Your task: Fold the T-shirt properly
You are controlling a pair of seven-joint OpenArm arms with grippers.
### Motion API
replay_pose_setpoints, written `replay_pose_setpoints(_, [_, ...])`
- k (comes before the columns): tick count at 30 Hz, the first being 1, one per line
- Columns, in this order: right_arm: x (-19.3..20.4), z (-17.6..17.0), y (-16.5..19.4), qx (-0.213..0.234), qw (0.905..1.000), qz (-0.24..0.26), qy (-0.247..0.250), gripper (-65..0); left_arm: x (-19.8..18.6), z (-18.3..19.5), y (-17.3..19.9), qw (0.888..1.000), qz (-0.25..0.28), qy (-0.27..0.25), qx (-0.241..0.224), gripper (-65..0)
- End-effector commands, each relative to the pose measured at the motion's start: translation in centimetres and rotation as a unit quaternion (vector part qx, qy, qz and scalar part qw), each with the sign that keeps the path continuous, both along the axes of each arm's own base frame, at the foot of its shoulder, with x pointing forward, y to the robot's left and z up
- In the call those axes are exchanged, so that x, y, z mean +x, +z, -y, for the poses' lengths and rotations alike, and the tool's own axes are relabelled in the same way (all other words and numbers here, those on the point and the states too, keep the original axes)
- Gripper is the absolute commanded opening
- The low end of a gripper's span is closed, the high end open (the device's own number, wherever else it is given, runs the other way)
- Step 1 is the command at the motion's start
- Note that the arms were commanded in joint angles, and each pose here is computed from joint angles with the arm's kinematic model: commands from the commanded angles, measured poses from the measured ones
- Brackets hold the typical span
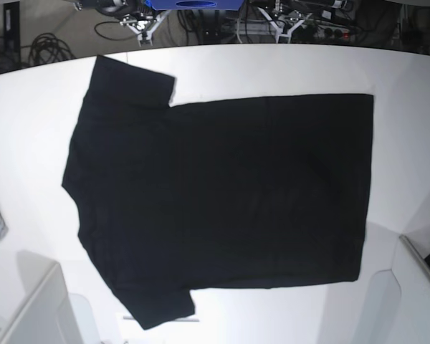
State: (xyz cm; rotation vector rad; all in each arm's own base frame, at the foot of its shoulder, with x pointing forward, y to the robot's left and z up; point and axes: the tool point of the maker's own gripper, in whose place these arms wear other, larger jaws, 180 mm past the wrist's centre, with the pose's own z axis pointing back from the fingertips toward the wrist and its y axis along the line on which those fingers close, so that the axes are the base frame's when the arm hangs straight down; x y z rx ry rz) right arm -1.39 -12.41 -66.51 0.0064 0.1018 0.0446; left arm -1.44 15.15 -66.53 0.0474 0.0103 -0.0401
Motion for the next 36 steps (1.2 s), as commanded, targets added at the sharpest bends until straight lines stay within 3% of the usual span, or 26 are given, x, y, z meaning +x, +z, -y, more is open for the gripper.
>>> replay_pose_setpoints(1, [0.0,0.3,0.0,-0.007,1.0000,-0.002,-0.002,-65.0,-0.5,-0.3,0.0,1.000,-0.006,0.000,0.004,-64.8])
replay_pose_setpoints(18, [-0.7,-0.6,0.0,0.000,1.0000,-0.003,-0.002,-64.5,-1.3,-0.2,0.1,1.000,0.001,0.004,0.004,-64.8])
replay_pose_setpoints(20, [-0.5,-0.6,0.0,0.000,1.0000,0.001,-0.001,-59.7,-1.4,-0.2,0.2,1.000,0.011,0.003,0.003,-64.7])
replay_pose_setpoints(24, [-0.9,-0.8,0.0,0.001,1.0000,-0.004,-0.003,-36.9,-1.9,-0.1,0.2,1.000,0.011,0.003,0.002,-64.5])
replay_pose_setpoints(27, [-2.0,-0.8,0.1,0.001,1.0000,-0.010,0.000,-26.3,-1.9,-0.1,0.2,1.000,0.011,0.003,0.002,-64.5])
replay_pose_setpoints(32, [-2.1,-0.8,0.1,0.001,0.9999,-0.011,0.001,-29.7,-1.9,-0.1,0.2,1.000,0.010,0.004,0.003,-64.2])
replay_pose_setpoints(34, [-2.2,-0.7,0.1,0.001,0.9999,-0.013,0.001,-37.8,-1.8,0.0,0.2,1.000,0.011,0.004,0.002,-62.9])
replay_pose_setpoints(36, [-2.6,-0.6,0.1,0.000,0.9999,-0.016,0.000,-50.9,-1.8,0.0,0.2,1.000,0.011,0.004,0.002,-55.6])
